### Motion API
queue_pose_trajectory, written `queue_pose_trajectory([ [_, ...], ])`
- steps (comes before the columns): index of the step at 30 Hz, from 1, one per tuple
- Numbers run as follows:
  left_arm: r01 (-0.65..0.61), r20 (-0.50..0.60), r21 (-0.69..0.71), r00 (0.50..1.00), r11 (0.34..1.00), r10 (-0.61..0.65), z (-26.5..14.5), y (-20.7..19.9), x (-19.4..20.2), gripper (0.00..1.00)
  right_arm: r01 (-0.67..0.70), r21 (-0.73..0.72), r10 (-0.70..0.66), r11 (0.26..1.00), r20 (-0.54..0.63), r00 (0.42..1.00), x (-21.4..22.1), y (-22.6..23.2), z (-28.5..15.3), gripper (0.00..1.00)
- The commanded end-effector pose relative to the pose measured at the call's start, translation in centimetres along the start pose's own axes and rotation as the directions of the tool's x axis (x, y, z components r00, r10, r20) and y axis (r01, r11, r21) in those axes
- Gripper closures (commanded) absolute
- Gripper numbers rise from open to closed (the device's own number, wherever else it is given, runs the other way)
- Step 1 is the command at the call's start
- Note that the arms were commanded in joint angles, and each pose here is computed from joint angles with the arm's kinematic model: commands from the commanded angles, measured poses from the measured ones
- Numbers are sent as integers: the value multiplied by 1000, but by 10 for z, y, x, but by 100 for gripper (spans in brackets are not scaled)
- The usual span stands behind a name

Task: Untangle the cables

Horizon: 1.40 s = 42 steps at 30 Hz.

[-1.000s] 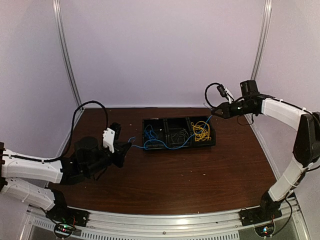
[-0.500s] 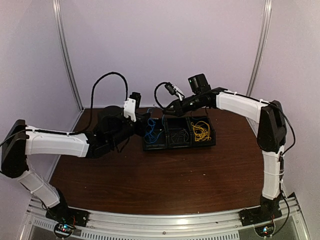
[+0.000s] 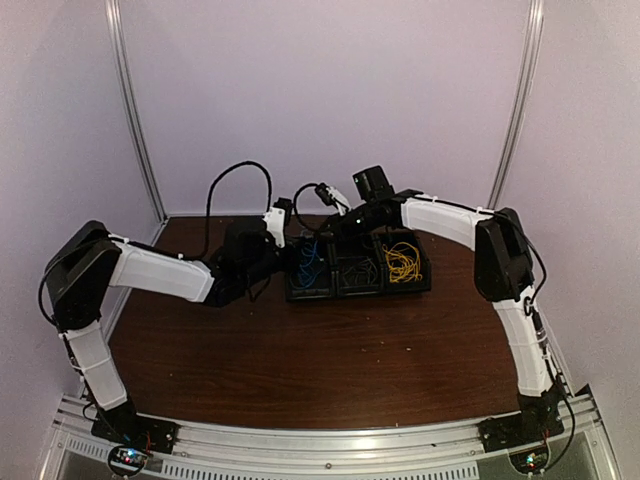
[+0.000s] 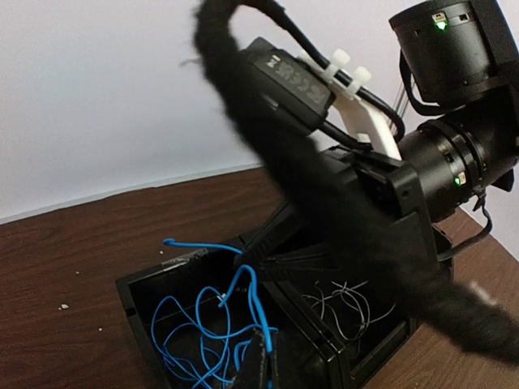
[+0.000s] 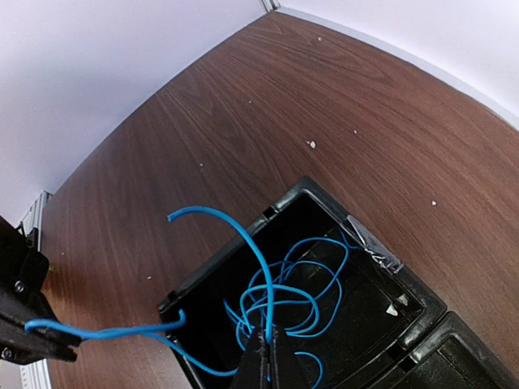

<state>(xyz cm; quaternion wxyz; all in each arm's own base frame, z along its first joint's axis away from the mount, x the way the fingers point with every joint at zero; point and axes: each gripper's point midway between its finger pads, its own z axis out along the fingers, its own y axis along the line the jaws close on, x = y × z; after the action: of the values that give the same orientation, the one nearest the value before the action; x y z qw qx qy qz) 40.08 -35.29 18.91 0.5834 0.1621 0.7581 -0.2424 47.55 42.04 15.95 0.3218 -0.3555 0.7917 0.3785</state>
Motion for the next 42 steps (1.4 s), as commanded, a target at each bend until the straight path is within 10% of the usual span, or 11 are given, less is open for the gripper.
queue_pose_trajectory([
  [1, 41, 65, 81, 997, 996, -46, 16, -16, -15, 100, -23, 43, 24, 999, -23, 999, 8, -15, 12, 100],
  [19, 101, -32, 24, 994, 995, -100, 27, -3, 30, 100, -60, 98, 72, 993, -124, 990, 43, -8, 23, 83],
  [42, 141, -138, -66, 979, 988, -149, 53, 5, 49, 97, 71, 251, -50, 965, -89, 995, 3, 2, -129, 53],
])
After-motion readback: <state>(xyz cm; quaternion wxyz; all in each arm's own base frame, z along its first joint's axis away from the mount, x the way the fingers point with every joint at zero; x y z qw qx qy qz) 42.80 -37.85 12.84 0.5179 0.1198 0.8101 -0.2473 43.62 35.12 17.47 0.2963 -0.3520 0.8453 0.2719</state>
